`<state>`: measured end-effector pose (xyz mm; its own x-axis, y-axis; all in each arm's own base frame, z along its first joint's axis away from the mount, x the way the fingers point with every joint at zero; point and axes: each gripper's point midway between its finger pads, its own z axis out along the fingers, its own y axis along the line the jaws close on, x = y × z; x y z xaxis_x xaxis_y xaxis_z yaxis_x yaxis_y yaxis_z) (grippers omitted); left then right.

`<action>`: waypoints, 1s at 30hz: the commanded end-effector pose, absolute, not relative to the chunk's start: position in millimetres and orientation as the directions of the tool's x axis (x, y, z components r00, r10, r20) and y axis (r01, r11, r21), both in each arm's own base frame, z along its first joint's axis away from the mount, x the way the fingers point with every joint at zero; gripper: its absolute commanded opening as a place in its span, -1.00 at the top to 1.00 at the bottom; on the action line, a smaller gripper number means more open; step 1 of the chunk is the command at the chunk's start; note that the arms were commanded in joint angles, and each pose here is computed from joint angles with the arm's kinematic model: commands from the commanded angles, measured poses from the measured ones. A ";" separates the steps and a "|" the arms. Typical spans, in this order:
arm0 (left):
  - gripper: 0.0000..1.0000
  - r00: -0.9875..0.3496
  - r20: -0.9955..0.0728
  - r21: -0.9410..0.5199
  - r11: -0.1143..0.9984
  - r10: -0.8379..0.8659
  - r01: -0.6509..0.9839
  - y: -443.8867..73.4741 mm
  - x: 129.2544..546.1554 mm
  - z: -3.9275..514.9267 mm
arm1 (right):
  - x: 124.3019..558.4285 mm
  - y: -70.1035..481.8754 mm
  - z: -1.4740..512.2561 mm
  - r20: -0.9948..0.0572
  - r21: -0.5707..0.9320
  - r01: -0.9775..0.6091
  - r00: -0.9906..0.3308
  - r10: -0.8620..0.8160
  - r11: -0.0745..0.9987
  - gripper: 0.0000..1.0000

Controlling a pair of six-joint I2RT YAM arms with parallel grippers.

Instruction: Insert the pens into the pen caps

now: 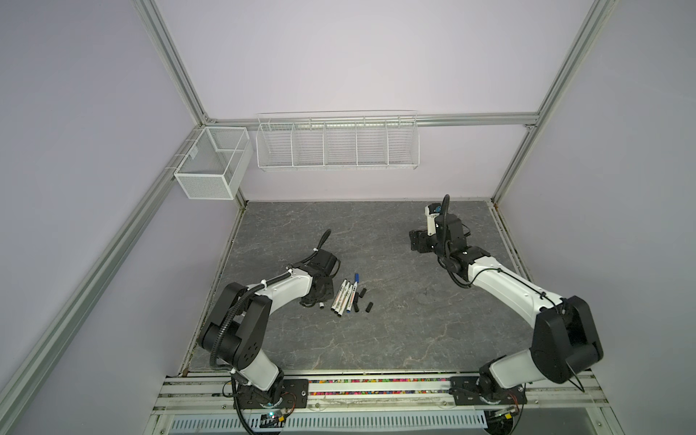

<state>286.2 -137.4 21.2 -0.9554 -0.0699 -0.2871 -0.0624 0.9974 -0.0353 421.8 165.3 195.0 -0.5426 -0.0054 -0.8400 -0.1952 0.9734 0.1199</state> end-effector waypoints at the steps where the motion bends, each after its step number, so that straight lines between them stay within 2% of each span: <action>1: 0.96 -0.956 -0.280 -0.023 0.997 -0.083 -0.080 -134.8 283.0 26.8 | 422.2 170.6 203.0 -0.840 0.169 -0.187 -0.540 0.043 0.968 -0.71; 3: 1.00 -0.943 -0.324 -0.065 0.996 -0.076 -0.058 -141.7 290.1 43.8 | 420.4 176.9 201.9 -0.827 0.204 -0.200 -0.559 0.060 0.958 -0.72; 6: 1.00 -0.886 -0.459 -0.193 0.981 -0.064 0.029 -160.6 304.1 88.3 | 411.4 203.4 202.3 -0.799 0.279 -0.282 -0.598 0.059 0.918 -0.73; 9: 1.00 -0.770 -0.632 -0.369 0.906 -0.083 0.206 -189.8 309.3 145.0 | 390.1 251.7 209.3 -0.779 0.372 -0.461 -0.627 0.001 0.806 -0.71; 12: 1.00 -0.637 -0.757 -0.457 0.814 -0.145 0.358 -206.0 303.9 188.5 | 362.2 301.6 221.2 -0.773 0.430 -0.625 -0.628 -0.091 0.651 -0.69; 16: 1.00 -0.585 -0.786 -0.480 0.792 -0.198 0.377 -203.6 298.5 203.6 | 339.0 344.1 224.6 -0.774 0.393 -0.725 -0.593 -0.222 0.566 -0.68; 22: 1.00 -0.576 -0.795 -0.465 0.802 -0.191 0.375 -201.5 293.2 201.7 | 324.4 382.9 231.0 -0.780 0.420 -0.780 -0.572 -0.256 0.464 -0.63; 30: 1.00 -0.556 -0.806 -0.461 0.804 -0.203 0.375 -203.9 293.3 208.0 | 312.8 419.8 223.3 -0.761 0.456 -0.813 -0.567 -0.315 0.363 -0.31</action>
